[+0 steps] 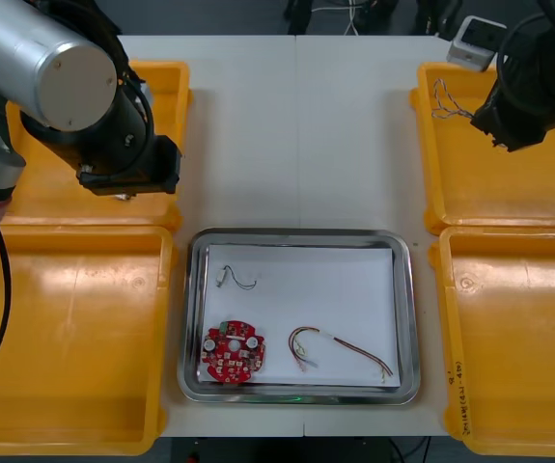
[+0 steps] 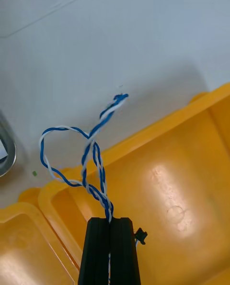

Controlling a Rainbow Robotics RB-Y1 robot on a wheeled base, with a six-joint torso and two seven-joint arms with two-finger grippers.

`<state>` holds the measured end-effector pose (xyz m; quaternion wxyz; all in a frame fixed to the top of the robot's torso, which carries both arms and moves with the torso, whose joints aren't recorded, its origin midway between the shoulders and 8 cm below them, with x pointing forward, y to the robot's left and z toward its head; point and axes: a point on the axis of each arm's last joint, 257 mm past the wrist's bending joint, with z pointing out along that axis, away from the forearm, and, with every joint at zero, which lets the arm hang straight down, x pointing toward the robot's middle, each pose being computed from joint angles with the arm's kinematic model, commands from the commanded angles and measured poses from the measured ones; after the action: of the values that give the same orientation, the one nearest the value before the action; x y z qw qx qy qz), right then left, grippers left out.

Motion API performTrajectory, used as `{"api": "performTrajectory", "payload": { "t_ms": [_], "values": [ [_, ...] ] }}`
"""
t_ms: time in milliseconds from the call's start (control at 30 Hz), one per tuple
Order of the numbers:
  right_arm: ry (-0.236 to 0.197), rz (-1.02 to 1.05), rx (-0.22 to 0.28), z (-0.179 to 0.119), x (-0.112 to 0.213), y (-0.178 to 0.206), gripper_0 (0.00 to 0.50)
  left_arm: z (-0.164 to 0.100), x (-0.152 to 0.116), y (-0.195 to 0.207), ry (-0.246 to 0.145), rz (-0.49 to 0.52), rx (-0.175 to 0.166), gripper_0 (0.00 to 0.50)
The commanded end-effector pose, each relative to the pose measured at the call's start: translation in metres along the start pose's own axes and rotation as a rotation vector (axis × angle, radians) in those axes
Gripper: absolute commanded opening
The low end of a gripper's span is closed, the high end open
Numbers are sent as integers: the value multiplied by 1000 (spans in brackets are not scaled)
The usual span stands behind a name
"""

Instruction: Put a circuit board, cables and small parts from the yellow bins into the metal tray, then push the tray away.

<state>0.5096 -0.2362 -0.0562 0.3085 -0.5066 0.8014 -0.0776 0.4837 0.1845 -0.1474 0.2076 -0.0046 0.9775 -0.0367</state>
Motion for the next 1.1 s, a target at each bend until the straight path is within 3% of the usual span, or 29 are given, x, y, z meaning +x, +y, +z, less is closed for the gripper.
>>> {"api": "performTrajectory", "payload": {
  "t_ms": [33, 200, 400, 500, 700, 967, 1100],
  "values": [
    [5, -40, 4, 0, -15, 28, 0, -30, -38, 21, -58, 80, -7, 500],
    [10, -30, 3, 3, -27, 58, 0, -29, -58, 40, -70, 63, -19, 500],
    [22, -22, -35, 12, -41, 99, 0, -21, -78, 59, -102, 57, -32, 500],
    [49, -29, -74, 22, -44, 129, 0, -15, -90, 66, -134, 41, -33, 500],
    [90, -31, -138, 40, -48, 171, 0, -3, -101, 78, -157, 22, -40, 500],
    [142, -19, -178, 59, -49, 213, 0, 19, -101, 95, -134, 2, -45, 500],
    [191, -34, -197, 70, -37, 226, 0, 29, -94, 100, -104, 1, -44, 500]
  ]
}}
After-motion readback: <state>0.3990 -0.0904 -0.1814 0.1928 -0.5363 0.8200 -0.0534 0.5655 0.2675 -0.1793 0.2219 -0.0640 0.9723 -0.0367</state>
